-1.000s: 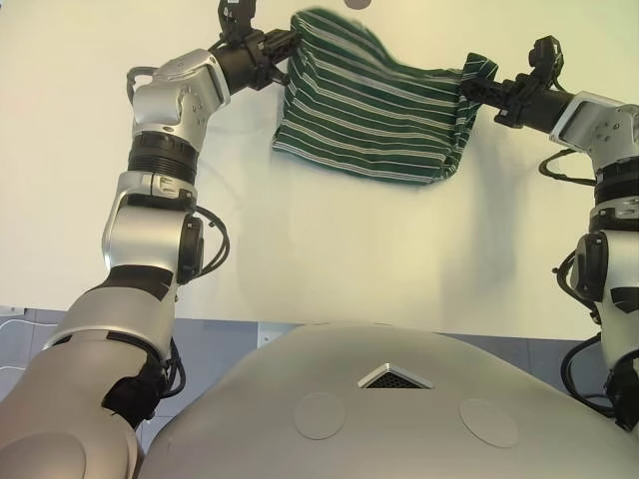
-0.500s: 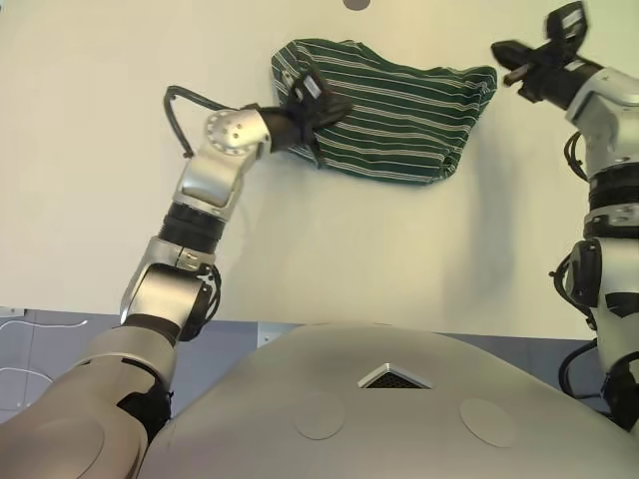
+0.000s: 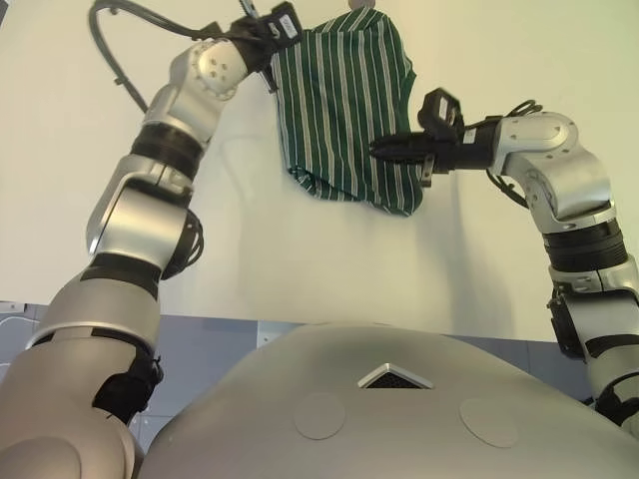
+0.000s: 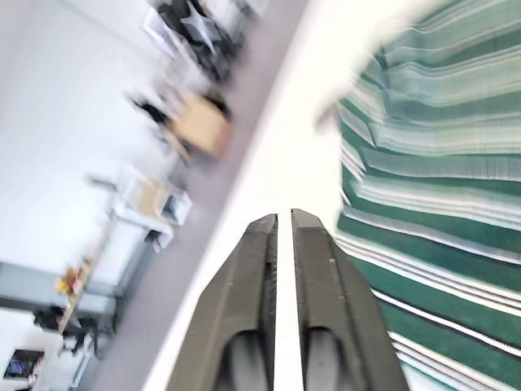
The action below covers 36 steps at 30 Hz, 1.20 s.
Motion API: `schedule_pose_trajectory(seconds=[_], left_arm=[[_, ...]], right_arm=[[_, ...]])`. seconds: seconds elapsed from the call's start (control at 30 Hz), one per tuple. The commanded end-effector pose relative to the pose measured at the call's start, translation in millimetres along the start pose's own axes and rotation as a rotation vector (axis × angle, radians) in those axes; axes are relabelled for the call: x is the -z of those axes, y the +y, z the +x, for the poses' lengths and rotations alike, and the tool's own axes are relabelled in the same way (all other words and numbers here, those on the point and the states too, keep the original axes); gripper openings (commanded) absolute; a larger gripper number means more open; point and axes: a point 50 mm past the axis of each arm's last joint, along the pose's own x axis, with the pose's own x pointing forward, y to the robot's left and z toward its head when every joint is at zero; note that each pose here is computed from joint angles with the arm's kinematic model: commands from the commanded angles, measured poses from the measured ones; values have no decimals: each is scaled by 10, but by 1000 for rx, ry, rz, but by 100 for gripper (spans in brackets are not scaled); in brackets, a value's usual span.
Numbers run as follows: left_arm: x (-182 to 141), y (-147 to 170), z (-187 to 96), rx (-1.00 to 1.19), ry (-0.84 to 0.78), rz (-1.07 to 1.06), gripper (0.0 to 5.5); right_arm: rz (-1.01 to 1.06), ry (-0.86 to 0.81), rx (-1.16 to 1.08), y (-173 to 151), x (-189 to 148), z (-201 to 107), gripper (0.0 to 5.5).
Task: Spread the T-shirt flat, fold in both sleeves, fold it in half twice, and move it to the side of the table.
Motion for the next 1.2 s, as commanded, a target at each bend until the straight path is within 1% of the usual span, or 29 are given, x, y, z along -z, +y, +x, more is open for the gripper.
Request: schedule_pose_trajectory(seconds=[0.03, 0.07, 0.1, 0.13, 0.17, 0.27, 0.4, 0.5, 0.57, 0.63, 0.7, 0.73, 0.8, 0.83, 0.9, 0.97, 1.03, 1.1, 1.2], left_arm=[[140, -454, -900, 293, -67, 184, 108], [106, -602, -1076, 396, -77, 227, 122], [78, -720, -1192, 471, -73, 254, 140], [56, -802, -1261, 515, -64, 265, 158], [21, -896, -1274, 536, -67, 254, 158], [-74, -1141, -1171, 559, -91, 226, 158], [-94, -1246, -997, 551, -77, 229, 158], [-62, -1272, -926, 552, -40, 226, 159], [-61, -1290, -910, 564, -31, 207, 120], [-66, -1291, -919, 584, -17, 165, 85], [-105, -1271, -947, 618, -7, 83, 60], [-137, -1268, -975, 654, 3, 8, 37], [-262, -1253, -1107, 758, 9, -171, 1], [-357, -1224, -1221, 823, 6, -264, 0], [-529, -1085, -1409, 894, -4, -388, 0], [-642, -863, -1449, 870, -21, -444, 0], [-701, -591, -1355, 769, -53, -482, 0], [-672, -351, -1227, 642, -41, -515, 0], [-433, -152, -998, 446, 82, -614, 0]], right_arm=[[-360, 190, 25, 49, 318, -429, 143], [-431, 235, -6, 98, 428, -519, 160], [-505, 275, -34, 132, 531, -576, 179], [-559, 298, -58, 148, 610, -603, 200], [-600, 302, -78, 166, 678, -589, 200], [-710, 226, -138, 292, 764, -390, 200], [-766, 151, -161, 357, 753, -172, 200], [-753, 174, -143, 321, 823, -50, 136], [-631, 145, -94, 283, 804, 16, 91], [-527, 112, -77, 237, 717, 47, 51], [-449, 78, -78, 196, 584, 57, 19], [-409, 66, -84, 182, 525, 52, 4], [-329, 83, -162, 233, 462, -14, 2], [-257, 114, -256, 317, 441, -125, 2], [-78, 107, -385, 410, 287, -302, 2], [38, 44, -393, 345, 87, -352, 2], [110, -27, -345, 216, -83, -319, 2], [157, -61, -288, 85, -194, -236, 2], [247, -61, -152, -194, -238, 2, 2]])
